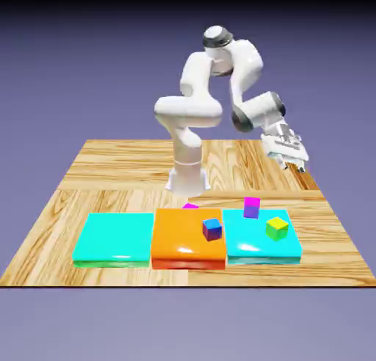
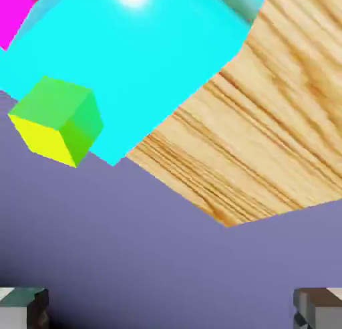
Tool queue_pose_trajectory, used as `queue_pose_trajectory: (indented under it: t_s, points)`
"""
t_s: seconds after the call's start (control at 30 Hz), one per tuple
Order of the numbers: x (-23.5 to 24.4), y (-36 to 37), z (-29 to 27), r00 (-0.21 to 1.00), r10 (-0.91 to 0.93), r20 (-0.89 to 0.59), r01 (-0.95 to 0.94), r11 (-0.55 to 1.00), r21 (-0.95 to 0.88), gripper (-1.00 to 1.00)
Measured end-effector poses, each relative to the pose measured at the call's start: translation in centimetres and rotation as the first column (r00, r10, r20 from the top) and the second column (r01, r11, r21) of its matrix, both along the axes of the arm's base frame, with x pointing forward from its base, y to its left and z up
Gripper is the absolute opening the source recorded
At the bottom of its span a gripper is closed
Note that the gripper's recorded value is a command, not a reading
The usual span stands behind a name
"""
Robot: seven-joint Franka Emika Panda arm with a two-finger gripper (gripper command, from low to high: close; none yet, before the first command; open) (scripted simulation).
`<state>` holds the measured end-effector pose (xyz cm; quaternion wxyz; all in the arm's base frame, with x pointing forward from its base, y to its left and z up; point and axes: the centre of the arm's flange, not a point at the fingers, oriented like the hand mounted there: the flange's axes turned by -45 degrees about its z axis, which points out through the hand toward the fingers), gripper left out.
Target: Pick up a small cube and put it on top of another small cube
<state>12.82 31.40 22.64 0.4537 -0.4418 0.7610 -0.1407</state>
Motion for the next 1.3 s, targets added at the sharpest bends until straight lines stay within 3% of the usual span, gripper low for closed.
queue_pose_trajectory:
  t_s: [0.1, 0.2, 0.4, 0.43, 0.7, 0.83, 1.1, 1.13, 1.3]
  points:
    - [-0.8, -2.2, -3.2, 0.991, 0.134, 0.011, -0.126, 0.951, -0.284, 0.0]
    - [-1.3, -4.7, -5.9, 0.966, 0.257, -0.027, -0.23, 0.807, -0.545, 0.0]
    - [-1.6, -10.7, -9.8, 0.885, 0.409, -0.224, -0.362, 0.299, -0.883, 0.0]
    - [-1.7, -11.7, -10.3, 0.869, 0.416, -0.267, -0.374, 0.2, -0.906, 0.0]
    - [-6.1, -18.0, -14.9, 0.844, 0.338, -0.416, -0.394, -0.136, -0.909, 0.0]
    - [-4.2, -23.7, -13.5, 0.883, 0.135, -0.449, -0.35, -0.45, -0.822, 0.0]
    - [-0.2, -26.0, -16.9, 0.884, 0.129, -0.449, -0.349, -0.458, -0.818, 0.0]
    - [0.0, -26.2, -17.1, 0.884, 0.129, -0.449, -0.349, -0.458, -0.818, -1.0]
    - [-1.9, -24.9, -15.4, 0.884, 0.131, -0.449, -0.348, -0.458, -0.818, -1.0]
